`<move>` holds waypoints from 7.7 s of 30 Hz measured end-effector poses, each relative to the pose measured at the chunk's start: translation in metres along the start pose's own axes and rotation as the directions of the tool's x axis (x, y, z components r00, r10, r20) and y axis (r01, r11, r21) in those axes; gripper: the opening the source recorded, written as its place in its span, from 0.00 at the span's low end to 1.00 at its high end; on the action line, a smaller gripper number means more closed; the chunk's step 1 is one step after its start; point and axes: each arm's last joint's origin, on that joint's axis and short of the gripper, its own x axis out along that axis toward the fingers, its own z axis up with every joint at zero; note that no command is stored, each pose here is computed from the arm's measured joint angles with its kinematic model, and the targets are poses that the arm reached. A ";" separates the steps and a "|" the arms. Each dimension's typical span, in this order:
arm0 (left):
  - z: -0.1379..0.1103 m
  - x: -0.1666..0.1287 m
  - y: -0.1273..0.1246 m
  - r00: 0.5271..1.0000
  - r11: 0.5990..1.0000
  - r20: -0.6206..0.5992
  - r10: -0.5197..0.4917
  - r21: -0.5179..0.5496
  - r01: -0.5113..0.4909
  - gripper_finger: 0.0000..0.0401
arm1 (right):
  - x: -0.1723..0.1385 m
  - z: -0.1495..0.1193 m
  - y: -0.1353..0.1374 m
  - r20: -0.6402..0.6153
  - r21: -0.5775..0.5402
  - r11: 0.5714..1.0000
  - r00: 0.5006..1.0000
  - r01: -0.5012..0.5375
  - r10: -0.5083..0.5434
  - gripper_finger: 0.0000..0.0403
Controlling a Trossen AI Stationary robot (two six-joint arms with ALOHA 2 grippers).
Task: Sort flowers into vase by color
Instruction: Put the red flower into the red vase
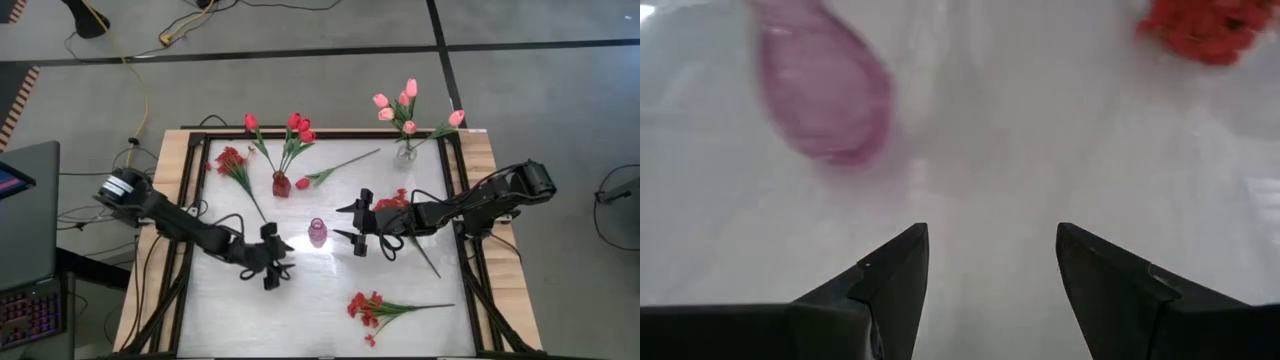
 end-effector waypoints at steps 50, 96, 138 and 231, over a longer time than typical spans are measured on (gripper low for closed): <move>0.097 0.093 0.056 0.959 0.977 -0.208 0.195 0.132 -0.170 0.52 | 0.000 0.000 0.000 0.001 0.000 1.000 1.000 0.000 0.000 0.73; 0.088 0.037 0.137 0.907 0.945 -0.265 0.327 0.115 -0.307 0.52 | 0.000 -0.001 0.000 -0.013 -0.005 1.000 1.000 -0.001 0.000 0.73; 0.094 0.079 0.177 0.895 0.894 -0.201 0.398 0.301 -0.330 0.52 | 0.000 -0.004 0.000 -0.037 -0.014 1.000 0.999 -0.003 0.003 0.73; 0.102 0.111 0.257 0.914 0.956 -0.286 0.286 0.027 -0.291 0.52 | 0.000 -0.006 0.000 -0.062 -0.024 1.000 0.998 -0.005 0.003 0.73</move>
